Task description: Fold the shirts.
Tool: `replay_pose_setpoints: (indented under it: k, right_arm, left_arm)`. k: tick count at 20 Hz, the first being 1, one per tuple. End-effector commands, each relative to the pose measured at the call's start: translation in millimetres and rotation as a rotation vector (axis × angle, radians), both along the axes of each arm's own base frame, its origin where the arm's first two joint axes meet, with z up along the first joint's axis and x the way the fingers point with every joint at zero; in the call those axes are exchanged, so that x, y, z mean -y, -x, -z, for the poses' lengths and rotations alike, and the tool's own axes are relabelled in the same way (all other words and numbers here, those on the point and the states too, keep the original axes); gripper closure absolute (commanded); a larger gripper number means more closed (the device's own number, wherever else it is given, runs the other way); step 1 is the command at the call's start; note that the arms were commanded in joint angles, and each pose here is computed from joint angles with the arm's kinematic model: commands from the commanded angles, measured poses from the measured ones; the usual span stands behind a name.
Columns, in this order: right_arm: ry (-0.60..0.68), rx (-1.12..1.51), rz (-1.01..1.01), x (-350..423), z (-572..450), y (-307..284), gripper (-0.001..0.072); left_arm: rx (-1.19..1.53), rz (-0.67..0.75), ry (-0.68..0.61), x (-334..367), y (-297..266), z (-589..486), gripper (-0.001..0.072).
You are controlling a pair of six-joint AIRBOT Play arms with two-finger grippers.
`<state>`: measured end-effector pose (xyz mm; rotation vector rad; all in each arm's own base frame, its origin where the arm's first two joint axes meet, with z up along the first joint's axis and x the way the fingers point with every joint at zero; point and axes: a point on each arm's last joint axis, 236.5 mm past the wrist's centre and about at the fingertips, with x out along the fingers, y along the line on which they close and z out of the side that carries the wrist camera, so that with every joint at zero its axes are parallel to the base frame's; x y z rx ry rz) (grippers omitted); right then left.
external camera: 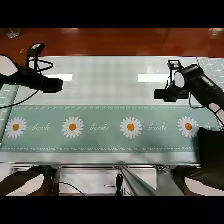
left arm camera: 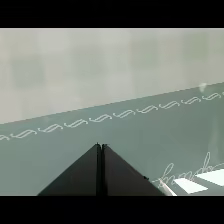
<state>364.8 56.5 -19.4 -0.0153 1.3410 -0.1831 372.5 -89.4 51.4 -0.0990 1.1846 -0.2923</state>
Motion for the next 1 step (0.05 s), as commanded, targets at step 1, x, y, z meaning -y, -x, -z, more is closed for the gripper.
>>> replay_pose_setpoints:
  k: [1]
  right_arm:
    - [0.008,-0.001,0.002,0.4,1.0,-0.3,0.0679]
  left_arm:
    - [-0.007,-0.001,-0.009,-1.6,1.1,1.8,0.0685]
